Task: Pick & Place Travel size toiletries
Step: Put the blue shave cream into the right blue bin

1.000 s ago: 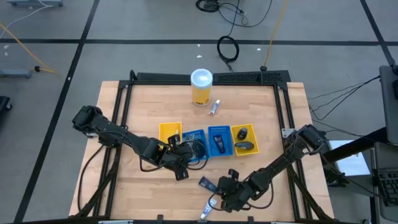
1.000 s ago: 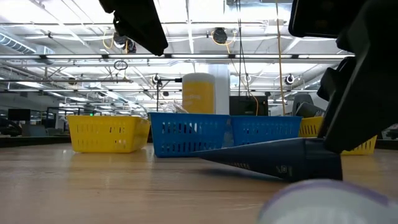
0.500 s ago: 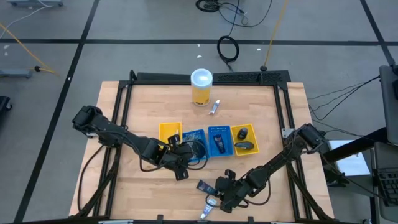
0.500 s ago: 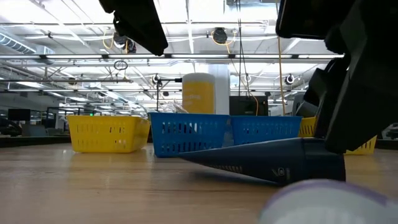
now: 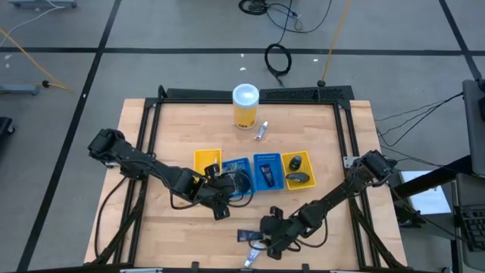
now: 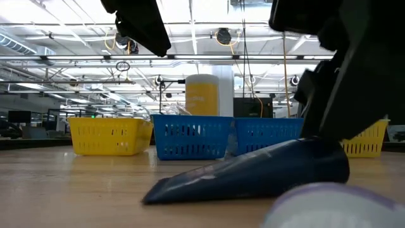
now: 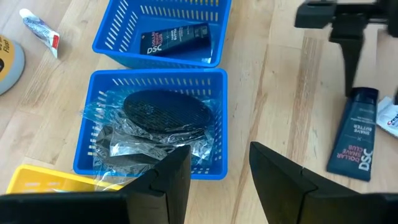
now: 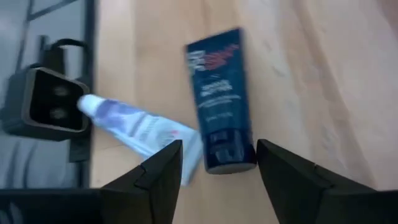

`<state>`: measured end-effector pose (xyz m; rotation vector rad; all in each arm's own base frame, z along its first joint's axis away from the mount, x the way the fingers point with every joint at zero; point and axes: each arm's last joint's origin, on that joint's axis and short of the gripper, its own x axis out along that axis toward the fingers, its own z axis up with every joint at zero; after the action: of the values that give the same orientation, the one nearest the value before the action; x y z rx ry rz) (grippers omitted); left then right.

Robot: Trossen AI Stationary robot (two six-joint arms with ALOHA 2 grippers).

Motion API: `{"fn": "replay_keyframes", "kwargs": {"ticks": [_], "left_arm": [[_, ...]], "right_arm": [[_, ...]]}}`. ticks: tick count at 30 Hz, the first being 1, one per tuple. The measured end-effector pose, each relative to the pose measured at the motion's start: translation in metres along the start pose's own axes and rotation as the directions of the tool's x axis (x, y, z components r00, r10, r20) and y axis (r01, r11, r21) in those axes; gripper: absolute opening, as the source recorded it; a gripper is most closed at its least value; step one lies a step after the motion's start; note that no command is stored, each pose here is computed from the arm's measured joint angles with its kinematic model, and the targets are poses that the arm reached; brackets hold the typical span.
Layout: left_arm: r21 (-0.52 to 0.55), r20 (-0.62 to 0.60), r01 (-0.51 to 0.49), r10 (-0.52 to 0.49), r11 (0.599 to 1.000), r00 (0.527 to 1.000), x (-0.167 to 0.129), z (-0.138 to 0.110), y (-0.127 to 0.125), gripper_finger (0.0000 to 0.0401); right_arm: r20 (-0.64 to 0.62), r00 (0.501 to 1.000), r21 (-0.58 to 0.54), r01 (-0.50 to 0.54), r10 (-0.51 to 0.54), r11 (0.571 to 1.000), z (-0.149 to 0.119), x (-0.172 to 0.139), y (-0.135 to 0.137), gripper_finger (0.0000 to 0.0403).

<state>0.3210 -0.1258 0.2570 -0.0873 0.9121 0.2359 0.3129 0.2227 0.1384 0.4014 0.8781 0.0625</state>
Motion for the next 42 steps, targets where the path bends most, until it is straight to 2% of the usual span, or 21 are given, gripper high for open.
{"fn": "replay_keyframes", "kwargs": {"ticks": [4, 9, 19, 24, 28, 31, 42], "left_arm": [[0.0, 0.0, 0.0, 0.0, 1.0, 1.0, 0.0, 0.0, 0.0, 0.0161], [0.0, 0.0, 0.0, 0.0, 1.0, 1.0, 0.0, 0.0, 0.0, 0.0161], [0.0, 0.001, 0.0, 0.0, 1.0, 1.0, 0.0, 0.0, 0.0, 0.0161], [-0.001, 0.002, 0.0, 0.0, 1.0, 1.0, 0.0, 0.0, 0.0, 0.0161], [-0.001, 0.002, 0.0, 0.0, 1.0, 1.0, 0.0, 0.0, 0.0, 0.0161], [-0.001, 0.002, 0.0, 0.0, 1.0, 1.0, 0.0, 0.0, 0.0, 0.0161], [-0.001, 0.001, 0.0, 0.0, 1.0, 1.0, 0.0, 0.0, 0.0, 0.0161]], "right_arm": [[-0.002, 1.0, -0.063, 0.003, -0.003, 0.998, 0.0, 0.0, 0.0, 0.0198], [0.0, 0.999, -0.058, 0.054, -0.055, 0.997, 0.002, 0.001, -0.007, 0.02], [-0.009, 0.997, -0.079, 0.076, -0.077, 0.994, 0.001, 0.013, -0.015, 0.0198], [0.001, 0.999, -0.097, 0.053, -0.053, 0.994, 0.002, 0.019, -0.016, 0.019], [0.002, 0.999, -0.166, 0.044, -0.044, 0.985, 0.002, 0.02, -0.015, 0.0188], [-0.001, 0.999, -0.157, 0.053, -0.054, 0.986, 0.002, 0.02, -0.017, 0.0188], [0.018, 0.999, -0.255, 0.031, -0.027, 0.966, 0.007, 0.021, -0.017, 0.0197]]}}
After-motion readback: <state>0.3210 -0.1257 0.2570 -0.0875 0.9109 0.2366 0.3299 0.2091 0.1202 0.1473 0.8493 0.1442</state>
